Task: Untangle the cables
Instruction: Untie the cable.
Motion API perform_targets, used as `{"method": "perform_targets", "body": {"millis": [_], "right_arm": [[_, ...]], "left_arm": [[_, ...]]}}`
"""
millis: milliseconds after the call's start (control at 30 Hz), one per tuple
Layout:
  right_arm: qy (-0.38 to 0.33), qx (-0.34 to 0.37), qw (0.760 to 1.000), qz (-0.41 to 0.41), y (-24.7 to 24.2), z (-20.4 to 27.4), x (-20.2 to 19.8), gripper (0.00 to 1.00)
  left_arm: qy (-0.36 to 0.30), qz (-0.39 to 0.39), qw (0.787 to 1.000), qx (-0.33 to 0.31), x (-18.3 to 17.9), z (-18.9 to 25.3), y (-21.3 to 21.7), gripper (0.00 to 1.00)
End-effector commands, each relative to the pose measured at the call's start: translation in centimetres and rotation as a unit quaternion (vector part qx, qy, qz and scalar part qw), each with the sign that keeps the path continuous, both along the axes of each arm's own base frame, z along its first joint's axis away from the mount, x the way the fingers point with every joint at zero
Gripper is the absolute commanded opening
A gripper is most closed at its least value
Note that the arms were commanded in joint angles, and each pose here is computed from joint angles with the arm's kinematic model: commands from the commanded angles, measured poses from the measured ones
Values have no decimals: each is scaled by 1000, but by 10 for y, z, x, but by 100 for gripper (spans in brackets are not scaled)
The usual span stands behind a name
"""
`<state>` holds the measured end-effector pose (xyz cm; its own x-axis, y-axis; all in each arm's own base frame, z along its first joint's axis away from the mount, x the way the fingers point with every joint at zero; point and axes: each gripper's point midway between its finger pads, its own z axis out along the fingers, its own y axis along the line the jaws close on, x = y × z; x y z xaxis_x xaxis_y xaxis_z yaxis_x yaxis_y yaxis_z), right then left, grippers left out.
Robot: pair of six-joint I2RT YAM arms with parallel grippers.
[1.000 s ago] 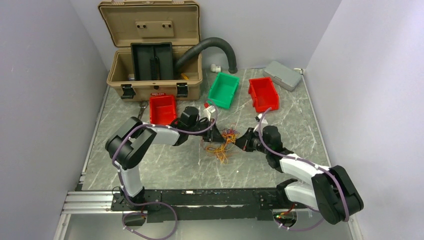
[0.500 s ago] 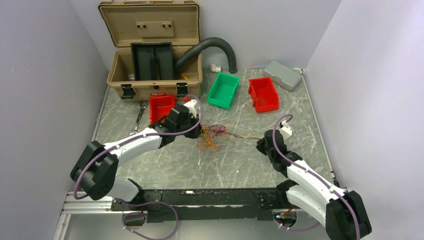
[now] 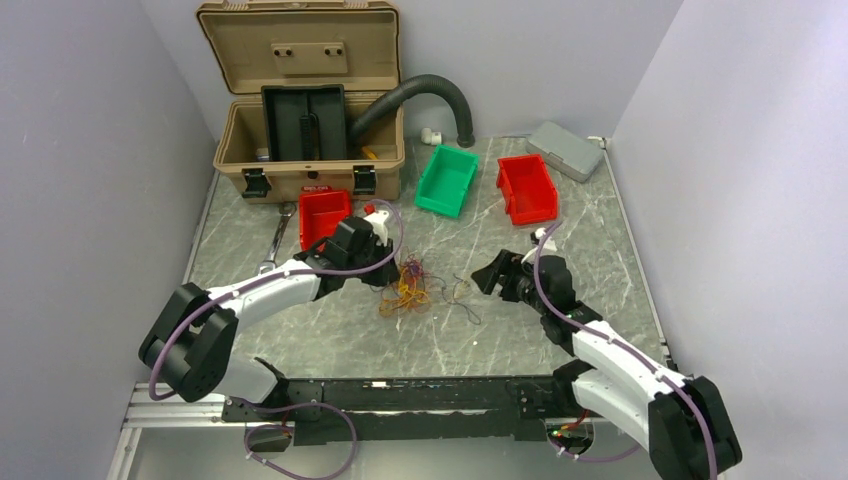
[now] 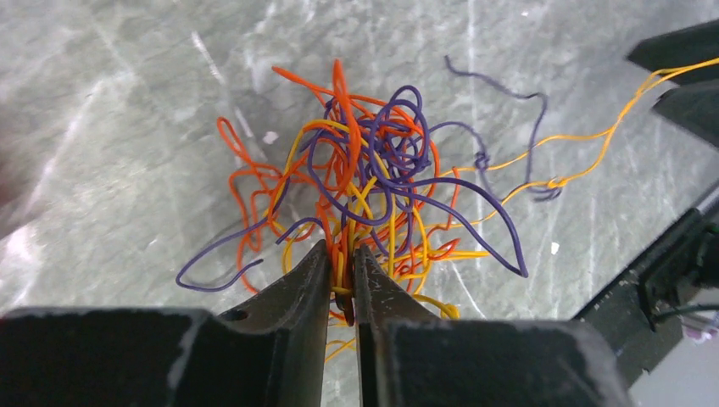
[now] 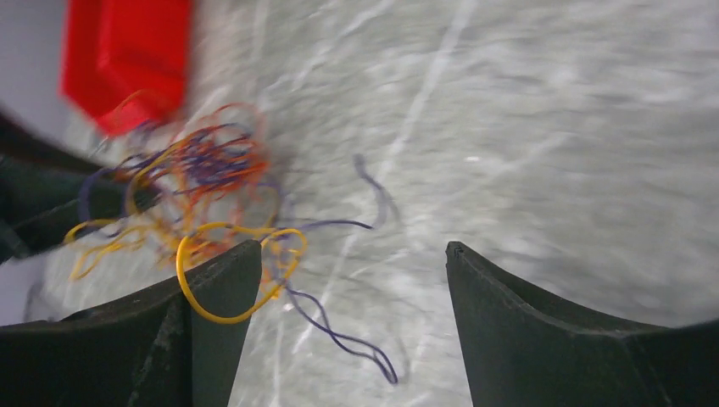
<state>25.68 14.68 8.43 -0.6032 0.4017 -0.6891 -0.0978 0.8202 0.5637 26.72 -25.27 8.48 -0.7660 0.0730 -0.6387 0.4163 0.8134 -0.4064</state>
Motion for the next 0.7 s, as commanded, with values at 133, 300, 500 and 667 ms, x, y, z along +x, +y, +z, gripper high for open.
{"method": "perform_targets", "body": {"millis": [133,300,500,667], "right_arm": [[-81,91,962,245,91,46,-21,82],[-93,94,949,287,121,53,-28,81],[-101,80,949,289,133,53,-21,70],[-96,74,953,277,135,49,-15,54]], "left_arm": [[-49,-96,990,-94,-6,39,-36,7],[-56,-124,984,-117,-12,47,-46,0],[-59,-170,972,-151,-25,60,-59,0],[-69,-202,961,-173,-39,66,-76,0]]}}
